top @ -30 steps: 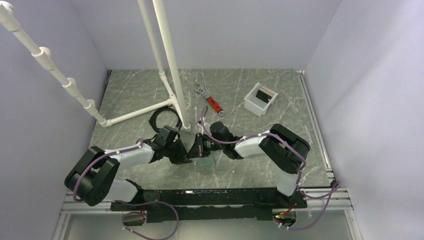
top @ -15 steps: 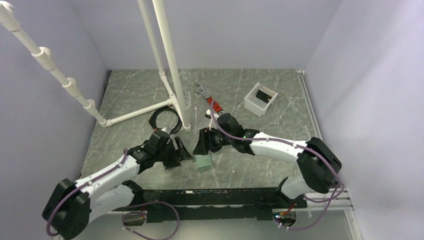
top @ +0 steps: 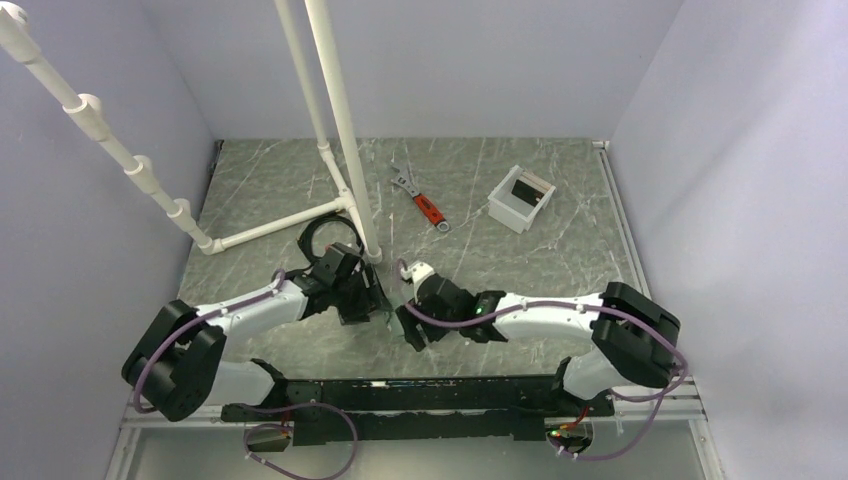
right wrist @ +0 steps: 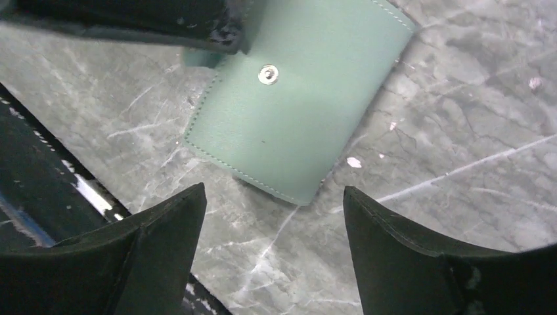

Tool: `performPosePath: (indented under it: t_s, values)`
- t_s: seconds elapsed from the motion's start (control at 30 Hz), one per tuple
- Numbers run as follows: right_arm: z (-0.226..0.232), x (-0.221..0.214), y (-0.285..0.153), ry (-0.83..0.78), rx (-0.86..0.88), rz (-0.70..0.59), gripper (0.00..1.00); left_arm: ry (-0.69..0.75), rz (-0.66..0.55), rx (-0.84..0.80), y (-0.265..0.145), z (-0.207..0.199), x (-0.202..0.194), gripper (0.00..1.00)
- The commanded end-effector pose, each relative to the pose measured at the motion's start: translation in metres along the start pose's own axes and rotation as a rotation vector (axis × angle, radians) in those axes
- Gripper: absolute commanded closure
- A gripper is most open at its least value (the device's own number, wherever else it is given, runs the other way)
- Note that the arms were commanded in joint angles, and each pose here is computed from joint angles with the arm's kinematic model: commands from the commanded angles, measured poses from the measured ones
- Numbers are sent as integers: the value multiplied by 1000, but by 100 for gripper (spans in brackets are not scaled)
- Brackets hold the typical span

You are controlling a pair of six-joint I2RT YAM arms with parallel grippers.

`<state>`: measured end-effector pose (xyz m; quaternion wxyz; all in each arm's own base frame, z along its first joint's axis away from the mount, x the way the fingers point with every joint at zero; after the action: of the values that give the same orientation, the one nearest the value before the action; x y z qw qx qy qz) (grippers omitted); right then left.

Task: Put the credit cards into the card holder
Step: Open the card holder at the center of the board.

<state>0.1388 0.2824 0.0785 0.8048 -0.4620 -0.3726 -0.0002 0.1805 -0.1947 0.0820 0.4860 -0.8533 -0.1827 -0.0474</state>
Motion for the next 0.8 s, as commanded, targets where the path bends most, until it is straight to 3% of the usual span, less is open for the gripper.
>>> performPosePath:
  t_s: [0.0,0.1,0.27,0.5,0.77]
  values:
    - [6,18,9,-174,-89,-164,19,56,-52,-15,1,-4,9,40]
    - [11,23,17,-183,-107,-159,17,59,-59,-33,-5,-3,6,66]
    - [11,31,3,-60,-87,-193,13,101,-43,-192,-24,-35,10,100]
    - [-36,33,-32,194,17,-177,12,100,-57,-396,-58,-81,22,100]
    - [-47,46,-49,219,46,-147,10,133,-43,-398,-62,-86,24,100]
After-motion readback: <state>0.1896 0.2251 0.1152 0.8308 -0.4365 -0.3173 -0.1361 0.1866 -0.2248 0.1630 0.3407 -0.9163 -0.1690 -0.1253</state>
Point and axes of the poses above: each gripper's point midway between its finger pads, its own y axis out along the fingers, its own z axis along the line the jaws close on, x = y × z, the point moved 5 cm from there along -y, back along the fingers, and after that the axes turned 4 degrees about y, right-handed, at the moved point
